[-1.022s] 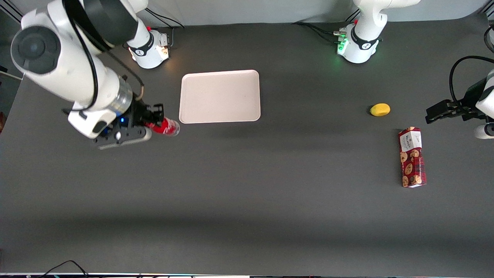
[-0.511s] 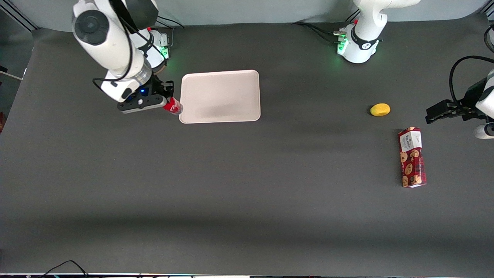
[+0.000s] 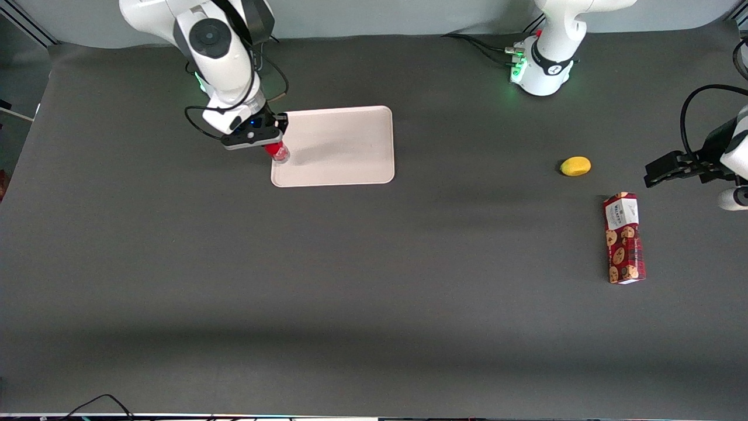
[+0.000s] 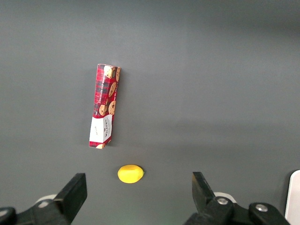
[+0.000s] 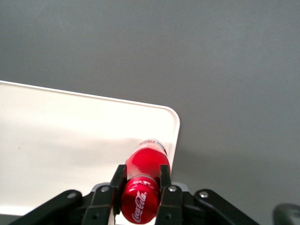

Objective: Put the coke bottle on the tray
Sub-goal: 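Lift the red bottle and carry it to the beige tray's corner, then lower the red bottle onto the tray and open the right gripper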

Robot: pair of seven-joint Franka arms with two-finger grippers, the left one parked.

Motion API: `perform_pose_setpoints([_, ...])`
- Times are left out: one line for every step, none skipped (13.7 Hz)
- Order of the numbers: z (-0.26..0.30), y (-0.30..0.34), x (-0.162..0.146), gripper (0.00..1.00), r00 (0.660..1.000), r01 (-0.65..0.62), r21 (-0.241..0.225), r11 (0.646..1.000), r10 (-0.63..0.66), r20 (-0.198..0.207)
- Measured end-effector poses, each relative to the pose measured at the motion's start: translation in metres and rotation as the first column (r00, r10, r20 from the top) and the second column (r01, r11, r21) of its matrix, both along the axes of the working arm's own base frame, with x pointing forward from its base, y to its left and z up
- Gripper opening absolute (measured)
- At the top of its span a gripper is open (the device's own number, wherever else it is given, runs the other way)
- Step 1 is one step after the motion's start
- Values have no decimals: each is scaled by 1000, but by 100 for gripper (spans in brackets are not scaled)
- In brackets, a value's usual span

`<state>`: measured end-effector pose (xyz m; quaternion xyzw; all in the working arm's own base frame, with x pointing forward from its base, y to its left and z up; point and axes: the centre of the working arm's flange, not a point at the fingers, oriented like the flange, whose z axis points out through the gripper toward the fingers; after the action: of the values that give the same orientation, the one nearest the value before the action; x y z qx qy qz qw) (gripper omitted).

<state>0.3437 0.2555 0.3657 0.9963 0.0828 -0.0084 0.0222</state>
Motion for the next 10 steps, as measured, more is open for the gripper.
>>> perform_pose_setpoints([-13, -2, -8, 33, 1000, 3, 5, 1000, -3, 15])
perform_pose_setpoints([-23, -5, -12, 33, 1000, 11, 8, 1000, -11, 26])
perform_pose_setpoints([-29, -8, -15, 33, 999, 17, 8, 1000, -17, 33])
perform_pose_setpoints([-33, -8, -17, 33, 999, 18, 6, 1000, -18, 34])
perform_pose_setpoints([-34, -8, -18, 33, 999, 19, 5, 1000, -20, 36])
perform_pose_setpoints([-34, -8, -19, 33, 999, 24, 6, 1000, -25, 39])
perform_pose_setpoints([-34, -7, -19, 33, 999, 31, 7, 999, -32, 42])
perform_pose_setpoints([-33, -7, -19, 33, 998, 35, 8, 999, -35, 44])
perform_pose_setpoints([-33, -6, -19, 33, 998, 36, 10, 999, -37, 47])
perform_pose_setpoints([-33, -6, -19, 33, 998, 37, 12, 999, -37, 50])
